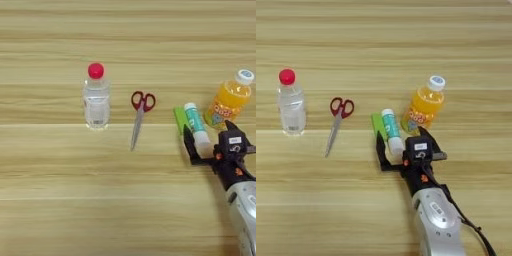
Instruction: Move the objects on the table
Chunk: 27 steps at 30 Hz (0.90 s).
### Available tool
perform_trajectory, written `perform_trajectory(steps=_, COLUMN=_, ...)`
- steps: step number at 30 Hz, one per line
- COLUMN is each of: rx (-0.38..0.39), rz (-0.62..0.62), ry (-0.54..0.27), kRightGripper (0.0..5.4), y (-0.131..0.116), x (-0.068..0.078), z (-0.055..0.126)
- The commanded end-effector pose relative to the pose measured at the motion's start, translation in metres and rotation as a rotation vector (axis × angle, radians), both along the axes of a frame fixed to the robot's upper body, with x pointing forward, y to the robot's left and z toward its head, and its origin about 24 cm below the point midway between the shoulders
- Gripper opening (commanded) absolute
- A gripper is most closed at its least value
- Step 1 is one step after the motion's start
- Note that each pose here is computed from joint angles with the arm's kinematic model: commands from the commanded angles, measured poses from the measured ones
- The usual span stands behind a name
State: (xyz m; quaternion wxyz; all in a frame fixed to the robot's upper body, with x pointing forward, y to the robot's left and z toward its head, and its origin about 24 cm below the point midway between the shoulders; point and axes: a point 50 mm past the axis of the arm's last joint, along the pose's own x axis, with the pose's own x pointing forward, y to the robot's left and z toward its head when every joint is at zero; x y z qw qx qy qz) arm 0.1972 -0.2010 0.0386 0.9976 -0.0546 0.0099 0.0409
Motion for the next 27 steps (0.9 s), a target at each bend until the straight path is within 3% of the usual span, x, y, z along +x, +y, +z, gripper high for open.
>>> perform_trajectory(steps=1, rx=0.017, rz=0.071, ry=-0.133, kRightGripper=5.37, y=0.013, x=0.002, z=0.023)
perform_trajectory(steps=9, rx=0.071, rz=0.210, ry=-0.136, kRightGripper=5.37, y=0.045, x=-0.001, z=0.030)
perform_trajectory(steps=16, rx=0.131, rz=0.342, ry=-0.112, kRightGripper=5.37, y=0.077, x=0.008, z=0.036)
perform_trajectory(steps=27, rx=0.162, rz=0.477, ry=-0.106, kRightGripper=5.37, y=0.112, x=0.017, z=0.042)
